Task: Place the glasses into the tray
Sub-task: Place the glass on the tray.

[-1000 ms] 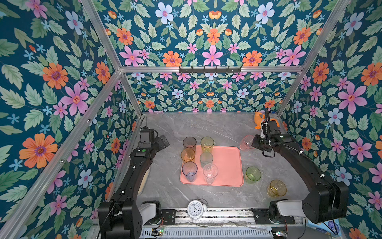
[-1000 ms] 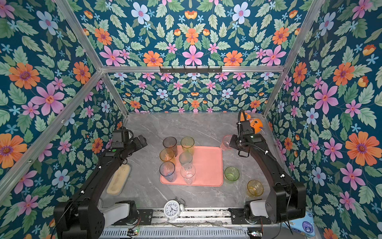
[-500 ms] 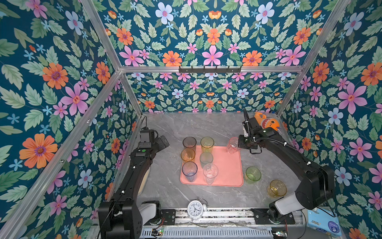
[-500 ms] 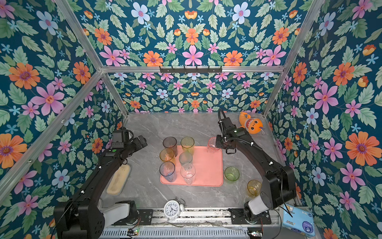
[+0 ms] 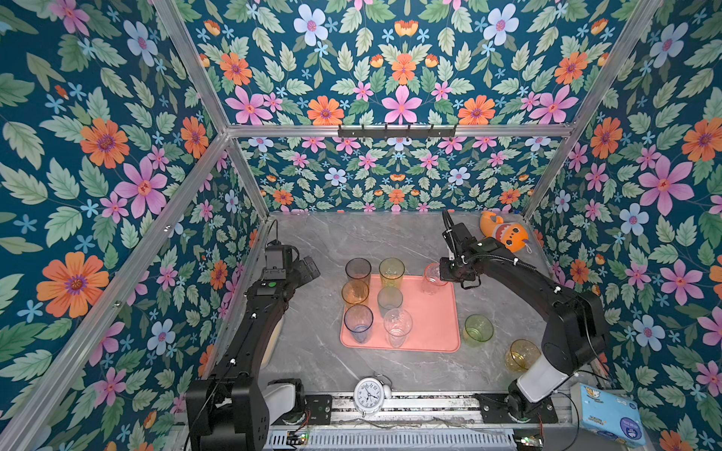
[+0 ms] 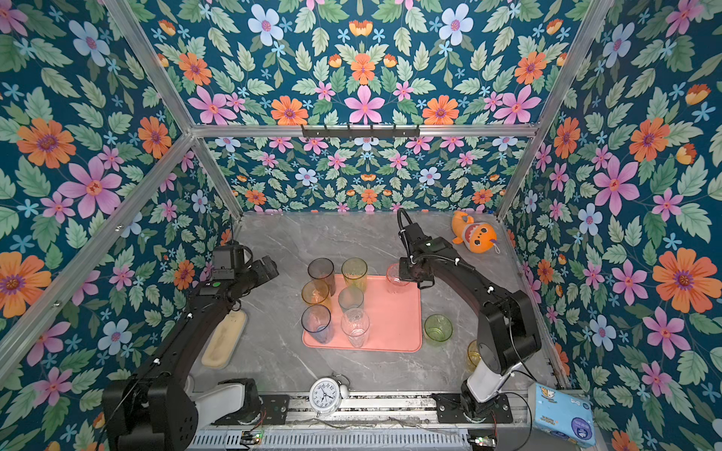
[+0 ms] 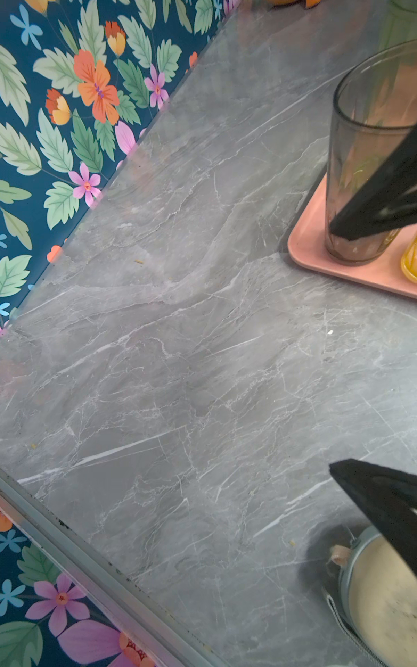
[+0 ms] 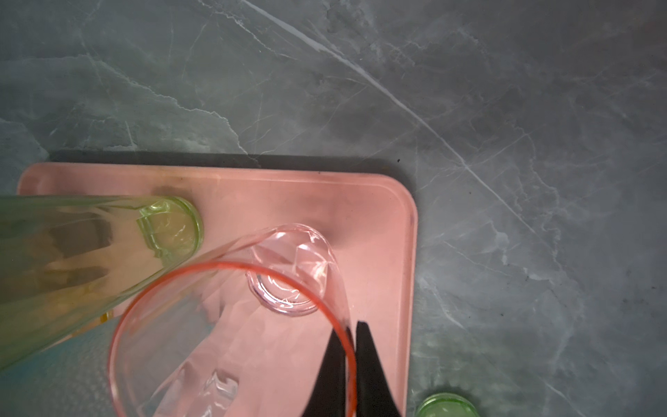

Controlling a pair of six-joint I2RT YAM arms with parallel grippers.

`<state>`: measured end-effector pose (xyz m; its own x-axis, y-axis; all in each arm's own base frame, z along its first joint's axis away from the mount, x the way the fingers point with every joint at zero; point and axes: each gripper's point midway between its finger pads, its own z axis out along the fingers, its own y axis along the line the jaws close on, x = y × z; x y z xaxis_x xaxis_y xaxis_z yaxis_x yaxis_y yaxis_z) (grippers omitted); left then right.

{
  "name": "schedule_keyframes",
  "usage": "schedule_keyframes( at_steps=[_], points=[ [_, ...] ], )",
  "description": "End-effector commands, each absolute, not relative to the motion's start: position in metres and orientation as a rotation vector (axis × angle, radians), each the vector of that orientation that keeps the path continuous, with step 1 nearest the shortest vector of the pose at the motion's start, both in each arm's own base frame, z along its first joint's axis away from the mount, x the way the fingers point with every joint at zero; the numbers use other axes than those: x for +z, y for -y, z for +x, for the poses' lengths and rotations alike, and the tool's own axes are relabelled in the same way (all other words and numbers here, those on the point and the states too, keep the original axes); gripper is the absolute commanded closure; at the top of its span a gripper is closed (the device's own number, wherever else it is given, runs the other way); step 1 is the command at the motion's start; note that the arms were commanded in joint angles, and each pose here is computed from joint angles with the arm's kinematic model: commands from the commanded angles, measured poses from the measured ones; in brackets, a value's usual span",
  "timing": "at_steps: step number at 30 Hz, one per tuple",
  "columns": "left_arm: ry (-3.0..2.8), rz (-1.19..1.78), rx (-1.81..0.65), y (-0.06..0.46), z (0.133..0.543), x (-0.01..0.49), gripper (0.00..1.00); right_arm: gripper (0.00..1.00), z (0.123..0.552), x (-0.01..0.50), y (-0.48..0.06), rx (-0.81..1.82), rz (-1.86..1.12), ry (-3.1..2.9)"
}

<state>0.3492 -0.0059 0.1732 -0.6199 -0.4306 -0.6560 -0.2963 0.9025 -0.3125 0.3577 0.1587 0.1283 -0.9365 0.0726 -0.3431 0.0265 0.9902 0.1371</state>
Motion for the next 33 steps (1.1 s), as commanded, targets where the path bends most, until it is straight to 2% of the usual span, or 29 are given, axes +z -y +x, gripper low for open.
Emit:
schedule_keyframes(
  at_steps=[1, 28, 33],
  points=[
    [-2.280, -0.508, -0.206, 0.004, 0.350, 0.172, 0.02, 1.00, 0.360, 0.121, -0.158, 0.154, 0.062, -2.795],
    [-2.285, -0.506, -0.206, 0.004, 0.349, 0.171, 0.03, 1.00, 0.361, 0.098, -0.163, -0.018, 0.001, -2.837],
    [-2.281, -0.504, -0.205, 0.004, 0.349, 0.172, 0.03, 0.83, 0.363, 0.099, -0.163, -0.039, -0.007, -2.836]
  ],
)
